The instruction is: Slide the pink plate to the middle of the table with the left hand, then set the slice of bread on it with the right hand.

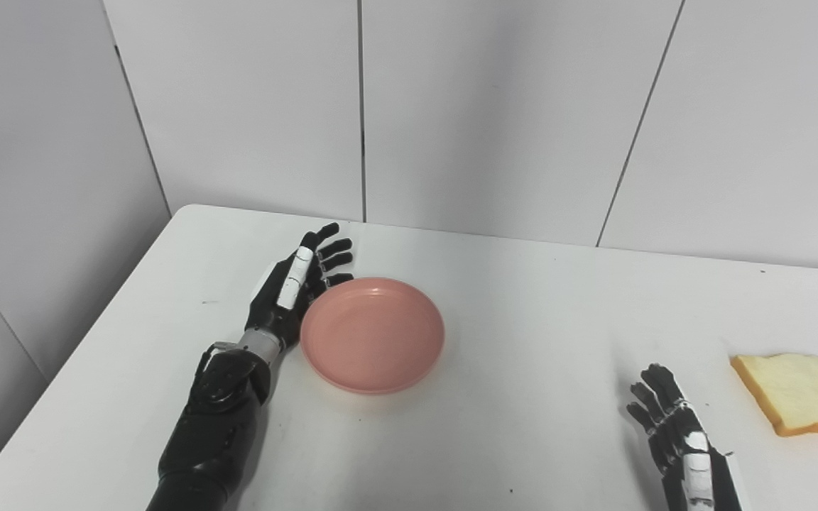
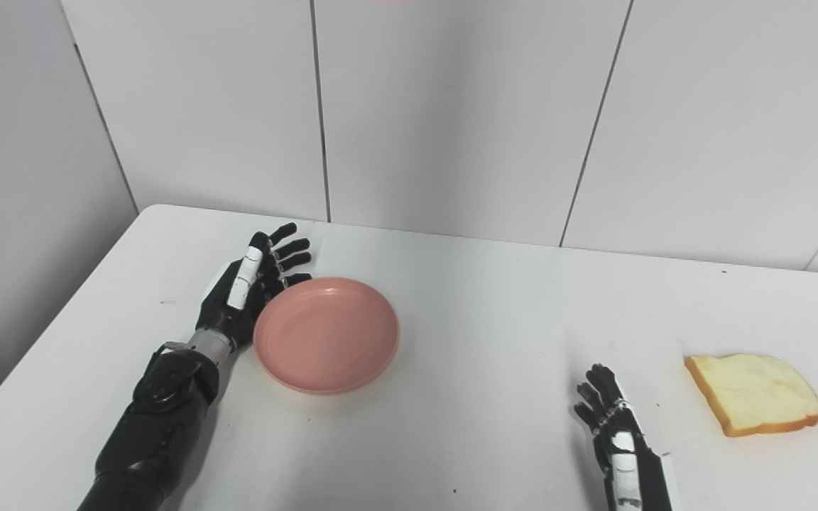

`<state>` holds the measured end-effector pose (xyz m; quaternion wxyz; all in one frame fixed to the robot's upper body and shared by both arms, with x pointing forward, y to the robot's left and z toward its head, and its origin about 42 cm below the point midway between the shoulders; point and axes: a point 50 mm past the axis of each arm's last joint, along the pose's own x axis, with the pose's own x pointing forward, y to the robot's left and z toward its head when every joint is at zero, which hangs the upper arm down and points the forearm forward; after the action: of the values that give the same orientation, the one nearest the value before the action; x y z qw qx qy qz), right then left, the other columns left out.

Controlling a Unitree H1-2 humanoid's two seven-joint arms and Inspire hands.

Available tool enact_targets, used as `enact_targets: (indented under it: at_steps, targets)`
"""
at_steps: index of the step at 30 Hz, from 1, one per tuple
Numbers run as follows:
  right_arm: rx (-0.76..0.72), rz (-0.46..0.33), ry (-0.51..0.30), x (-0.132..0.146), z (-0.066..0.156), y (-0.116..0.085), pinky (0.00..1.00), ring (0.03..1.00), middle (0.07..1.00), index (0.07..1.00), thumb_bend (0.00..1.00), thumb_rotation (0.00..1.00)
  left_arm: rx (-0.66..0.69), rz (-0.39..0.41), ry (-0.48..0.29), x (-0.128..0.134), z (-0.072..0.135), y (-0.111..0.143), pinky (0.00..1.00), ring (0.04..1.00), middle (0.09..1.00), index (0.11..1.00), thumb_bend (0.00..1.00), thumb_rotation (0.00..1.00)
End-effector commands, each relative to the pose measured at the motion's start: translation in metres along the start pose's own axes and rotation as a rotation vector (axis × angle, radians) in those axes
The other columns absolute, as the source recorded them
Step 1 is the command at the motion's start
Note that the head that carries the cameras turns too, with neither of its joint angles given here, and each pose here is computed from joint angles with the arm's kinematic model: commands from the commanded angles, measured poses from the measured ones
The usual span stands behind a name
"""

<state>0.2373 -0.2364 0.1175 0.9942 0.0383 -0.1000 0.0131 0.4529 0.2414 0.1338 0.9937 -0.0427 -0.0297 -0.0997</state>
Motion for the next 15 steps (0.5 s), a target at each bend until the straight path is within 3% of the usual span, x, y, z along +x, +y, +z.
enact_targets:
  at_steps: [1,15]
  targets:
    - [0.033,-0.017,0.126,-0.027,-0.026,0.007,0.89,0.899,0.92,0.893,0.83,0.99,0.014,-0.023,-0.054,0.011,0.021,-0.009,0.67,0.818,0.832,0.863,0.86,0.88]
    - [0.04,-0.011,0.136,-0.03,-0.024,0.016,0.88,0.889,0.916,0.887,0.83,0.97,-0.072,-0.082,-0.006,0.003,-0.001,-0.054,0.71,0.845,0.86,0.886,0.86,0.89]
